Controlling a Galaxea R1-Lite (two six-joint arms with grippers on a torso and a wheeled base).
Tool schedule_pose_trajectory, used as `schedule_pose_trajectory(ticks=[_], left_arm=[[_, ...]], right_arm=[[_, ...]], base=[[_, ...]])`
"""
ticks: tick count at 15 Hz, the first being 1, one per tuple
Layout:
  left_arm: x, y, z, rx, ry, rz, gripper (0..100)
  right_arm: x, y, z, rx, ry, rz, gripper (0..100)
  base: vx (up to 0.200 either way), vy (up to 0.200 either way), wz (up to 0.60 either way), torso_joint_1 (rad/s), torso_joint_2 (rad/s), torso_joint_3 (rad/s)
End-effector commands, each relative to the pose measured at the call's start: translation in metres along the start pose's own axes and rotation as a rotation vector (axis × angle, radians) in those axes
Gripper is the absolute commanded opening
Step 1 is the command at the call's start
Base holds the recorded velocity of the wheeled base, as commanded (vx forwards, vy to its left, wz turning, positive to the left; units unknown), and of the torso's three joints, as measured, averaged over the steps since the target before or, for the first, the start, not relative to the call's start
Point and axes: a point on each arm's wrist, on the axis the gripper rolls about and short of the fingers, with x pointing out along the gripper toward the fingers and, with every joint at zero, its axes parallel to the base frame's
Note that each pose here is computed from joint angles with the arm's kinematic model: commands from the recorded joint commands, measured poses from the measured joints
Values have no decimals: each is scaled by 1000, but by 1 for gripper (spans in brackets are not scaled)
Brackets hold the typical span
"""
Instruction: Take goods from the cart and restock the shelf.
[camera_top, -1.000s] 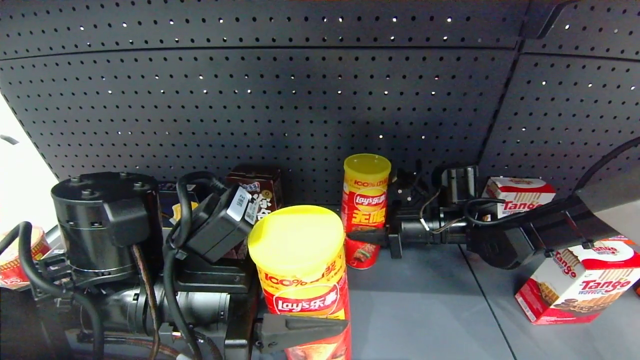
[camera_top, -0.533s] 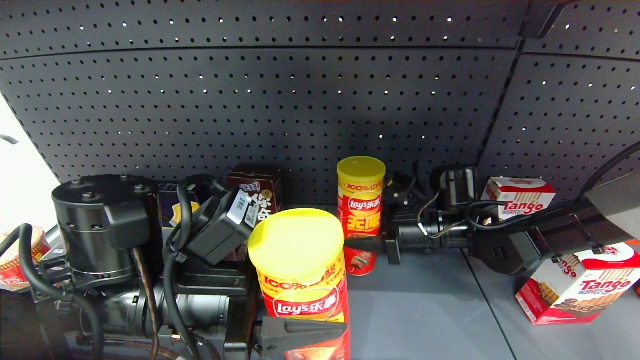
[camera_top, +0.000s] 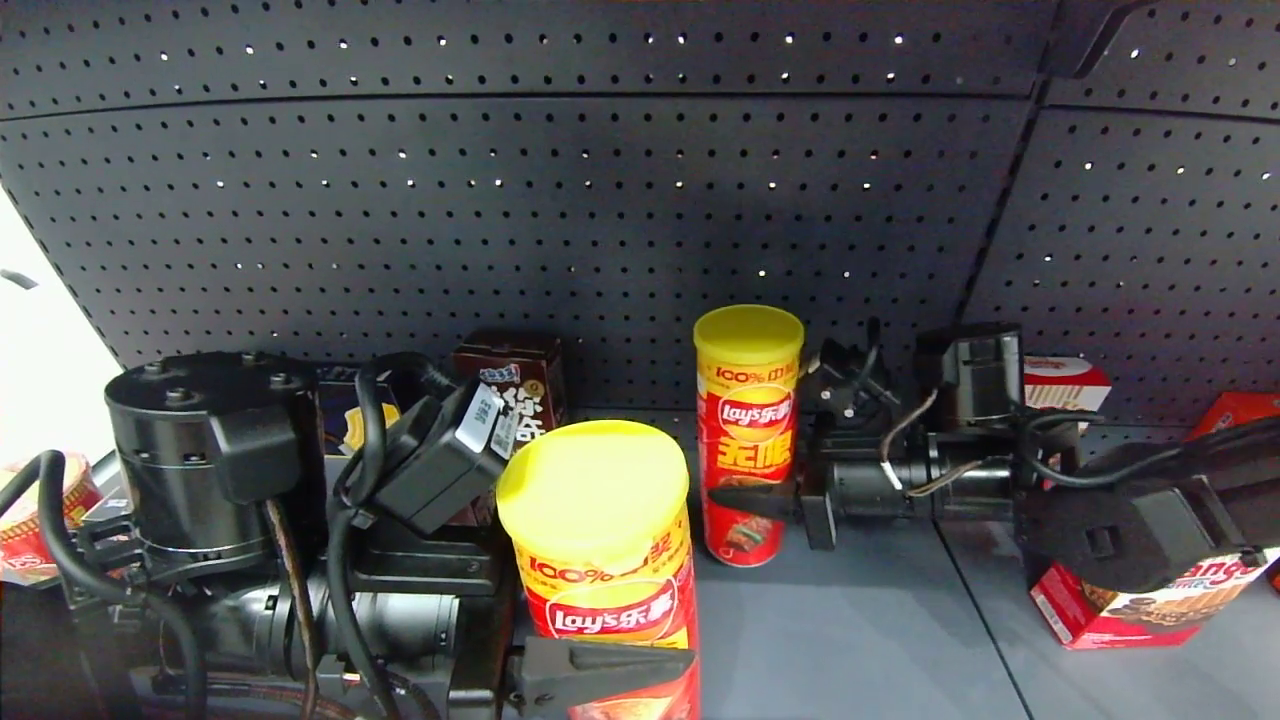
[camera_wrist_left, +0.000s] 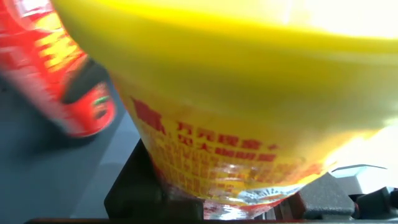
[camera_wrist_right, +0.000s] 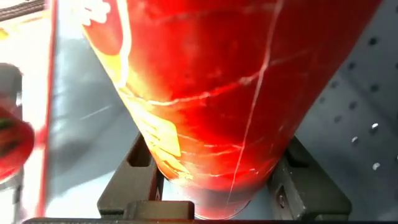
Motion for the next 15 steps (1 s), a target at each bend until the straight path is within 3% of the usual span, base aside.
schedule_pose_trajectory(ticks=[1,5,15], left_arm=[[-2,3,0,-2,-1,10,0],[0,5,-2,-10,6,6,0],[10,19,0,-18,8,16,0]], right_arm=[[-25,22,8,-8,-22,9,0],[-50,49,-1,-10,-65,20,0],[-60,81,-36,34,-116,61,0]], base=[[0,0,0,0,0,0],[0,0,0,0,0,0],[0,0,0,0,0,0]])
